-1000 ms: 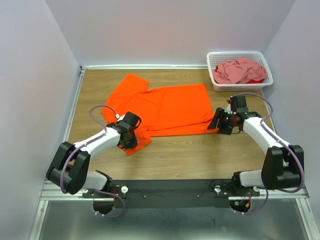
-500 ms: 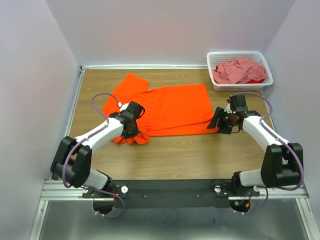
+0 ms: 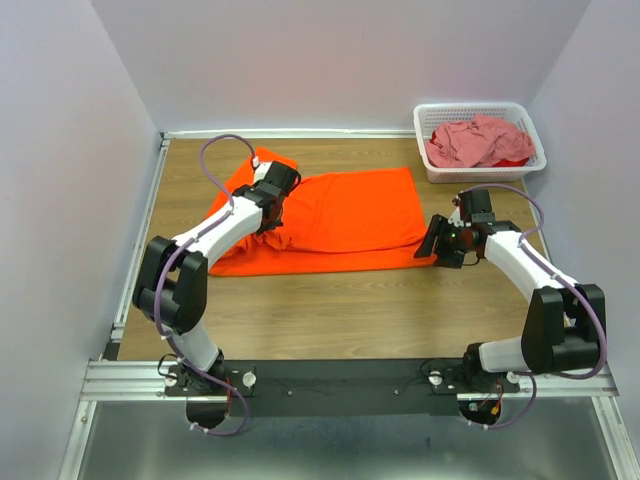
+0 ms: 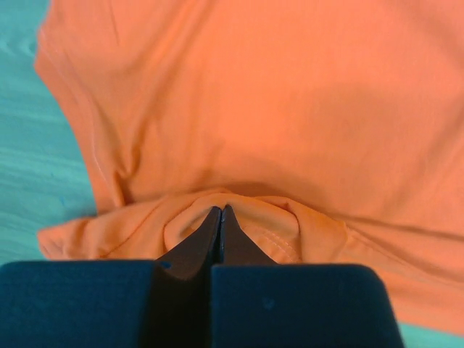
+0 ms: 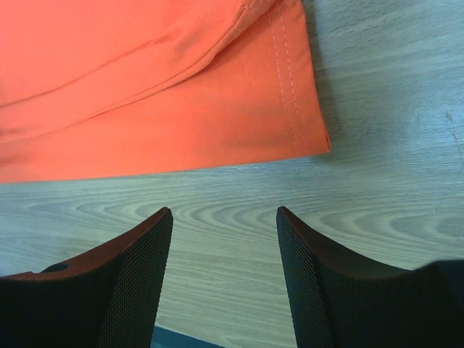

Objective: Fold and stack the t-shirts
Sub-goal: Fold the tshirt

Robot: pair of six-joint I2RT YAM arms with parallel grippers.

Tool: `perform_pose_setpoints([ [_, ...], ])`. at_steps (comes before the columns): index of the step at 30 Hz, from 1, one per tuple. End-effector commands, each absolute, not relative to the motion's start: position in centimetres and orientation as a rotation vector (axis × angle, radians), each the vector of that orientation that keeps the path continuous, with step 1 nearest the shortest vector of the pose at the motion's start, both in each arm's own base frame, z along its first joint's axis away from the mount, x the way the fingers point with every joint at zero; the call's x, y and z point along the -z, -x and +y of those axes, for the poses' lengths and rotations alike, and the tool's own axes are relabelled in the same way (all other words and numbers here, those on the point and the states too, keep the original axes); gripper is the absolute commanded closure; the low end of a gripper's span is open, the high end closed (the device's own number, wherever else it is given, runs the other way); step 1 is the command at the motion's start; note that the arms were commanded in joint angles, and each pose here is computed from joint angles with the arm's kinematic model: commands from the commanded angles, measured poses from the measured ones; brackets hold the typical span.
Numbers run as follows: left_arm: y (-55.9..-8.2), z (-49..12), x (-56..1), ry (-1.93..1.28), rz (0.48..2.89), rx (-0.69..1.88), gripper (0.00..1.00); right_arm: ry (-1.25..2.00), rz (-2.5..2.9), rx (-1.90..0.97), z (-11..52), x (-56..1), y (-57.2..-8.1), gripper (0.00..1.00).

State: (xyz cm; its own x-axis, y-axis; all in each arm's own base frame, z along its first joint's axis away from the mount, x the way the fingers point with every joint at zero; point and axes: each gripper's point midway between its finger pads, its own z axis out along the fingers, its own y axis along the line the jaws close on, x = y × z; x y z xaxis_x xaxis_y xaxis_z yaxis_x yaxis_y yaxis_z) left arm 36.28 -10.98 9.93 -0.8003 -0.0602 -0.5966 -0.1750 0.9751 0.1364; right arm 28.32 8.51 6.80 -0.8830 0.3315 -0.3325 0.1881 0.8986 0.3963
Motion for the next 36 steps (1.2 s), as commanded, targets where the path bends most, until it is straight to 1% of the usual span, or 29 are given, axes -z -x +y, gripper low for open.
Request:
perform_pose_setpoints([
  [1, -39.5, -9.4, -11.7, 0.111, 2.384, -0.391, 0.97, -0.341, 2.655, -0.509, 8.8, -7.5, -28.8, 0.33],
  [5, -41.2, -8.8, -11.7, 0.120, 2.360, -0.412, 0.96, -0.334, 2.642, -0.511, 8.8, -7.9, -28.9, 0.33],
  [8, -41.9, -8.8, -11.1, 0.123, 2.364, -0.401, 0.92, -0.337, 2.633, -0.510, 8.8, -8.1, -29.0, 0.33],
  [12, -42.5, -8.4, -10.4, 0.137, 2.373, -0.391, 0.85, -0.365, 2.613, -0.463, 8.2, -8.4, -29.3, 0.32],
  [17, -43.3, -8.1, -10.3, 0.158, 2.360, -0.333, 0.69, -0.464, 2.580, -0.366, 6.9, -8.5, -29.9, 0.28],
  [18, -43.5, -7.6, -10.3, 0.174, 2.360, -0.327, 0.62, -0.470, 2.574, -0.352, 6.7, -8.6, -30.1, 0.28],
  [21, -43.8, -7.3, -11.2, 0.217, 2.345, -0.256, 0.59, -0.513, 2.568, -0.289, 5.8, -8.3, -30.3, 0.26],
  [22, -43.4, -7.0, -11.1, 0.230, 2.349, -0.236, 0.53, -0.520, 2.570, -0.280, 5.7, -8.1, -30.3, 0.25],
  [23, -43.4, -6.7, -12.4, 0.277, 2.319, -0.174, 0.47, -0.542, 2.569, -0.270, 5.5, -7.9, -30.4, 0.25],
  [24, -42.6, -6.4, -12.0, 0.296, 2.329, -0.158, 0.37, -0.553, 2.572, -0.271, 5.4, -7.6, -30.4, 0.25],
  [26, -41.6, -5.2, -12.1, 0.381, 2.328, -0.115, 0.29, -0.575, 2.574, -0.296, 5.6, -7.2, -30.4, 0.25],
  [27, -40.8, -5.1, -13.2, 0.400, 2.307, -0.059, 0.28, -0.605, 2.555, -0.312, 5.6, -7.2, -30.8, 0.25],
  [28, -39.5, -4.4, -11.9, 0.426, 2.331, -0.049, 0.27, -0.614, 2.551, -0.338, 5.8, -7.0, -30.8, 0.25],
  [30, -37.9, -2.9, -12.7, 0.503, 2.299, 0.007, 0.27, -0.648, 2.538, -0.370, 5.8, -6.5, -31.0, 0.25],
  [31, -36.4, -2.3, -11.2, 0.527, 2.325, 0.003, 0.29, -0.654, 2.538, -0.385, 6.0, -6.3, -31.1, 0.25],
  [32, -35.7, -1.5, -11.8, 0.564, 2.298, 0.023, 0.34, -0.666, 2.538, -0.408, 6.2, -6.0, -31.2, 0.26],
  [33, -35.1, -1.0, -11.4, 0.577, 2.299, 0.016, 0.34, -0.676, 2.528, -0.420, 6.1, -6.0, -31.3, 0.26],
  [34, -33.9, -0.8, -10.1, 0.590, 2.325, 0.020, 0.38, -0.679, 2.535, -0.431, 6.3, -5.7, -31.3, 0.27],
  [36, -33.3, -0.9, -9.7, 0.596, 2.328, 0.063, 0.42, -0.682, 2.526, -0.467, 6.6, -5.6, -31.6, 0.29],
])
